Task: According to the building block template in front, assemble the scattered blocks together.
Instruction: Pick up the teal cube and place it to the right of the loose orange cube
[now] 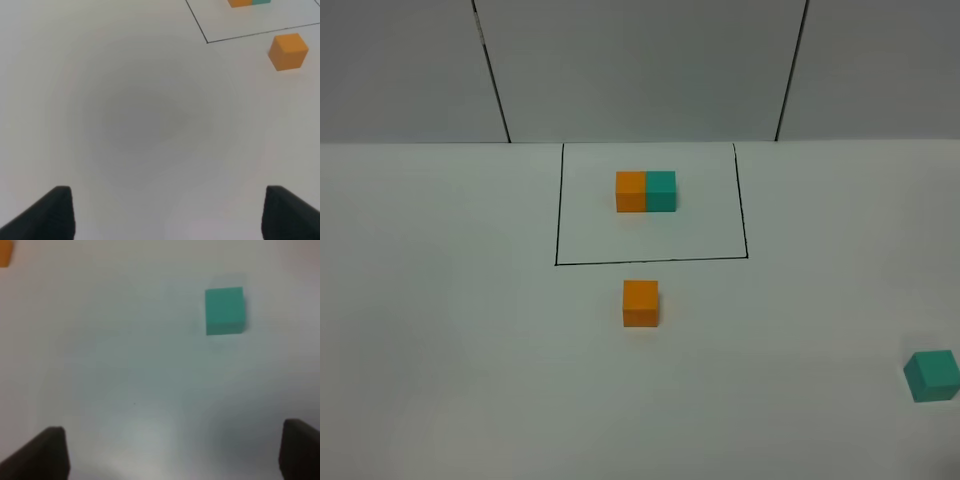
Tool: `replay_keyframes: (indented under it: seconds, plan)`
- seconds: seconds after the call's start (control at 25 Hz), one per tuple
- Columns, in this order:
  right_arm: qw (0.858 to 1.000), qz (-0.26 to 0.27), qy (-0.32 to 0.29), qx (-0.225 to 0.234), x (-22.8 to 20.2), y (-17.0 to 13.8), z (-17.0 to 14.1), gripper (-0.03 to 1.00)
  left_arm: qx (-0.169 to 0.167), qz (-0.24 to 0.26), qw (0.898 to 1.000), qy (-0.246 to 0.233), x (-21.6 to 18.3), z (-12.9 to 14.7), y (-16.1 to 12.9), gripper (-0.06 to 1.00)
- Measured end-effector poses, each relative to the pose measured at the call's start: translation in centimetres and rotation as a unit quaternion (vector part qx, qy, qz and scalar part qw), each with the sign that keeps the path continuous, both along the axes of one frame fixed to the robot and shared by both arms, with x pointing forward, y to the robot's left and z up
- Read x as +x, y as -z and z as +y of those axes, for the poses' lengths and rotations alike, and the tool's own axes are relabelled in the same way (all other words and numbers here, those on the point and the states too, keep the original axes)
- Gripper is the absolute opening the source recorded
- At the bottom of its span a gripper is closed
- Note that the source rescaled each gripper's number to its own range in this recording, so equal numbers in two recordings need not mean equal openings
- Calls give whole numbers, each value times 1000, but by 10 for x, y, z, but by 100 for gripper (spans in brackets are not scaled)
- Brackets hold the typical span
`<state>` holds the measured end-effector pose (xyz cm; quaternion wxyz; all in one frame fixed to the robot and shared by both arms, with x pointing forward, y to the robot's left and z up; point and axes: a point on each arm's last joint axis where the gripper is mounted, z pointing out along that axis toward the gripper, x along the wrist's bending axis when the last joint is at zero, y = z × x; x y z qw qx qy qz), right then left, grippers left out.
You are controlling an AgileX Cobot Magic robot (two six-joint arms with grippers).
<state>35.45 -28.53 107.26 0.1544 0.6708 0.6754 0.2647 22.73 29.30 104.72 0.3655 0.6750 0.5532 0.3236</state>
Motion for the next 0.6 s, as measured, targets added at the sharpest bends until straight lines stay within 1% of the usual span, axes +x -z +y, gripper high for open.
replay_keyframes:
  seconds: [0.08,0.2,0.32,0.48,0.6]
  plan:
    - [999,31,-5,-8,30,6,-1,74,0,0,1000,0,0,0,0,74]
    - [997,75,-12,-16,72,22,-2,74,0,0,1000,0,0,0,0,74]
    - [993,118,-11,-22,108,49,-3,74,0,0,1000,0,0,0,0,74]
    - [986,162,-12,-38,136,84,-6,74,0,0,1000,0,0,0,0,74]
    - [982,181,-18,-55,147,105,-9,74,0,0,1000,0,0,0,0,74]
